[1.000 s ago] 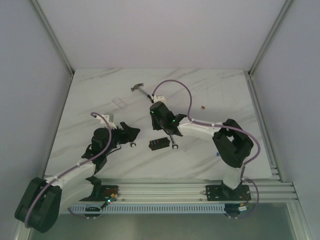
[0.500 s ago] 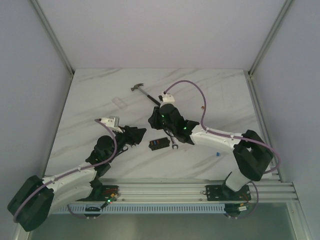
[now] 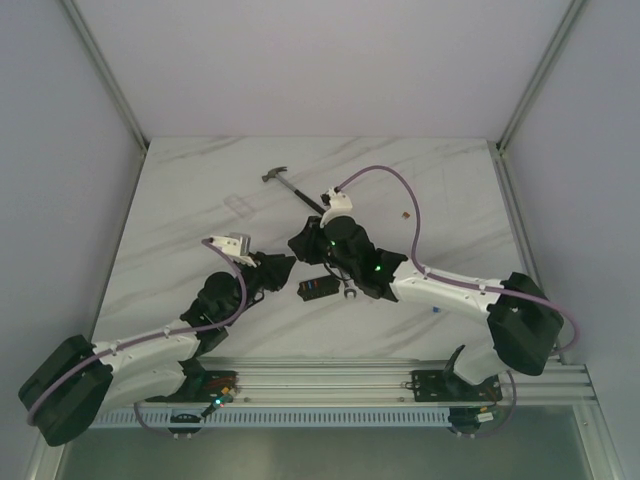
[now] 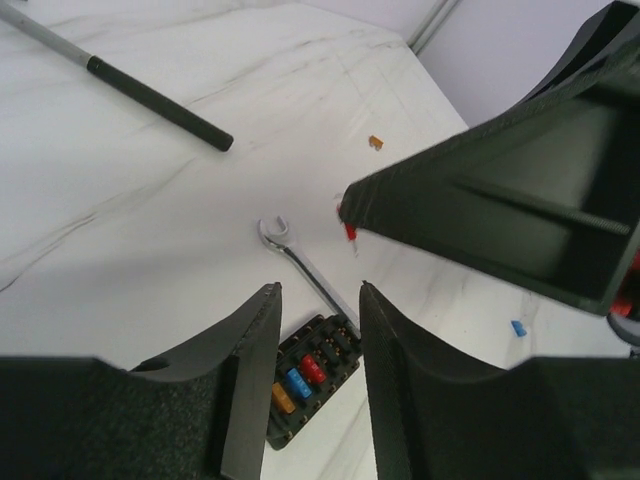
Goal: Snap on the fuse box
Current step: Pick up the fuse from the center of the board.
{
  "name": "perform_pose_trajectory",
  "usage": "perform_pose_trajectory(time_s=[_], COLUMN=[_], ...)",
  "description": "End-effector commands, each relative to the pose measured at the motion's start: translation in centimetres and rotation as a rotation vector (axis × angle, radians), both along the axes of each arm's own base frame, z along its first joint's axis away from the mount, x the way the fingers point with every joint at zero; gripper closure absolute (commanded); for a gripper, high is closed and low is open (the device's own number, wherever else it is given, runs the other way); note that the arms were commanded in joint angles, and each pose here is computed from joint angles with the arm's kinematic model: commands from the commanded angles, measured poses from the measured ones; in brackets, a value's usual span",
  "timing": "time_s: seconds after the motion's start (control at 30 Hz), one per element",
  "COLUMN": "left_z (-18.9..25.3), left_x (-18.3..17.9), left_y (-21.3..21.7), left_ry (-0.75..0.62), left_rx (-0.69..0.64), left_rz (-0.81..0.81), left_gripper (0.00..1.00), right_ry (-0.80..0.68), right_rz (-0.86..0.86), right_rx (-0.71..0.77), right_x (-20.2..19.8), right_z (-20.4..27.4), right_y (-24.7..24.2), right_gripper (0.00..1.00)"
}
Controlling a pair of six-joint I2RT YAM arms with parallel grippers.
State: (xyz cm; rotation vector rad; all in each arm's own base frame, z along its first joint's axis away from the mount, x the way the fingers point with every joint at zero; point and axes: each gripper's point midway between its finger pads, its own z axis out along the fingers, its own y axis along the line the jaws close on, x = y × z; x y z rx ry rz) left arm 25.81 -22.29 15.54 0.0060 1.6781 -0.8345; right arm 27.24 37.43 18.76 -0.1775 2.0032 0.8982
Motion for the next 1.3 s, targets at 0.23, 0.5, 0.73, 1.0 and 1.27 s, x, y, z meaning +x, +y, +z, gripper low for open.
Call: perform_pose_trajectory(time_s=[0.23,0.5,0.73,1.0,1.27], left_z=[3.4,3.8,3.8,3.5,2.6], left_x=[0.6,0.9,0.6,0.5,0.4], left_y=[-0.9,-1.0,-1.3,-0.7,0.3], left_ry=[-0.104,-0.117,-0.134,-0.151,-0.175], left_rx=[-0.021,-0.011,0.005,0.052,0.171], left_rz=[0.007,0.012,-0.014,-0.002,-0.019], left_gripper=[0.64,0.84,1.0,1.0,1.0], right_ry=[-0.019,-0.006,0.005,-0.001,-0.128], right_rz=[-0.009,-0.001,0.001,0.001,0.03], right_rx=[0.064,0.072,0.083,0.09,0.01], right_x=[-0.8,-1.4,-1.7,-1.8,-1.5], right_z=[1.4,0.9,0.5,0.8,2.6], right_y=[0.3,0.6,0.9,0.7,-1.4], right_gripper=[0.81,0.81,0.81,0.72,0.51])
